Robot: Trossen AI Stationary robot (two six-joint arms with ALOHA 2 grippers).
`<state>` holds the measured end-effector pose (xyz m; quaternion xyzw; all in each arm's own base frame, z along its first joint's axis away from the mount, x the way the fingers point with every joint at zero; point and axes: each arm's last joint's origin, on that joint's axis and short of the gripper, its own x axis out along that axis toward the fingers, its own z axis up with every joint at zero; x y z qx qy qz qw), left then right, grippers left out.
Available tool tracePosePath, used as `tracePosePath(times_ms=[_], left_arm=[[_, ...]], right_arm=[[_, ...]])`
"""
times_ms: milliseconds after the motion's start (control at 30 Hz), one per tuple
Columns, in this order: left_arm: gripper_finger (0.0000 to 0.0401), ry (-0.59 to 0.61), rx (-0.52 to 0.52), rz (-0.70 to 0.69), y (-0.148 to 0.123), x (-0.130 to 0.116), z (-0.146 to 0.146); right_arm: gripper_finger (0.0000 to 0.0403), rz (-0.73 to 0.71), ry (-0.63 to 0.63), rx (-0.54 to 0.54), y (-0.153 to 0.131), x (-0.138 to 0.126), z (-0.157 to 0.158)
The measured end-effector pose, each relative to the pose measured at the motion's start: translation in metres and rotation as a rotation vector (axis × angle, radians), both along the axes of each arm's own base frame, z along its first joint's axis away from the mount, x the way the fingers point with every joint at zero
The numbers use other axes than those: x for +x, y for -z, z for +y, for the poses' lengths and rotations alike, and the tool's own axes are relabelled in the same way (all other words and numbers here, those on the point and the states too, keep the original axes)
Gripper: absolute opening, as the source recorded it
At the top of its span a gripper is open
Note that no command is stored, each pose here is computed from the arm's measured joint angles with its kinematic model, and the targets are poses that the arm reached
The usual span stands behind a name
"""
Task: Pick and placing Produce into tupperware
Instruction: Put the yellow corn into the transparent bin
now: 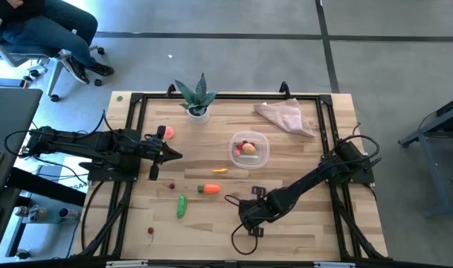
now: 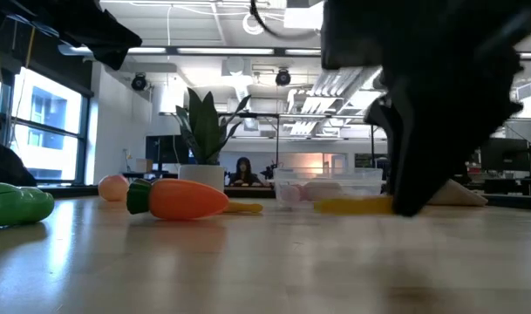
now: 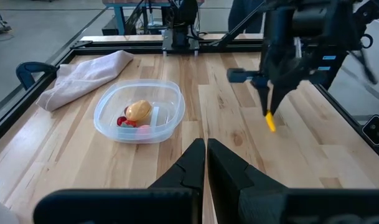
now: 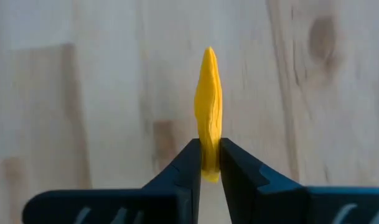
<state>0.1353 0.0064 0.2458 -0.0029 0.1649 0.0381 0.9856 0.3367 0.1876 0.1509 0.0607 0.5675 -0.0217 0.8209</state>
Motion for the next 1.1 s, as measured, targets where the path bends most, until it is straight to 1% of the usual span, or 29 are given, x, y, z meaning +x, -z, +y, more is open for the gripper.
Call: tracePosePath(times_ms=[67,167,333,500,600,700,800,900,967,1033,1100], left_arm=[[0.0007,0.000,0.000,0.000,0.000,0.000,0.000],[0.0007,0.000,0.000,0.000,0.000,0.000,0.000],[0.0007,0.000,0.000,0.000,0.000,0.000,0.000],[0.0007,0.000,0.000,0.000,0.000,0.000,0.000],[0.0007,0.000,0.000,0.000,0.000,0.000,0.000],[0.0007,0.000,0.000,0.000,0.000,0.000,0.000],[0.0007,0.000,0.000,0.000,0.000,0.000,0.000],[0.0007,0.000,0.000,0.000,0.000,0.000,0.000],[0.0007,0.000,0.000,0.000,0.000,0.000,0.000],[0.0007,0.000,0.000,0.000,0.000,0.000,0.000],[0.0007,0.000,0.000,0.000,0.000,0.000,0.000]], right_arm=[[0.0039,-0.004,-0.013,-0.017,-0.010,0.004,0.002],[0.0039,-0.013,-0.032,-0.085,-0.029,0.009,0.003],[0.0039,0.031,0.001,-0.278,-0.069,0.011,-0.007],[0.0039,0.113,0.102,-0.464,-0.111,0.012,-0.040],[0.0039,0.145,0.153,-0.515,-0.132,0.016,-0.065],[0.0039,0.173,0.187,-0.515,-0.143,0.025,-0.096],[0.0039,0.223,0.205,-0.465,-0.145,0.032,-0.132],[0.0039,0.288,0.258,-0.406,-0.135,0.033,-0.171],[0.0039,0.336,0.271,-0.361,-0.125,0.030,-0.192],[0.0039,0.365,0.265,-0.314,-0.114,0.024,-0.205],[0.0039,0.345,0.246,-0.249,-0.104,0.017,-0.209]])
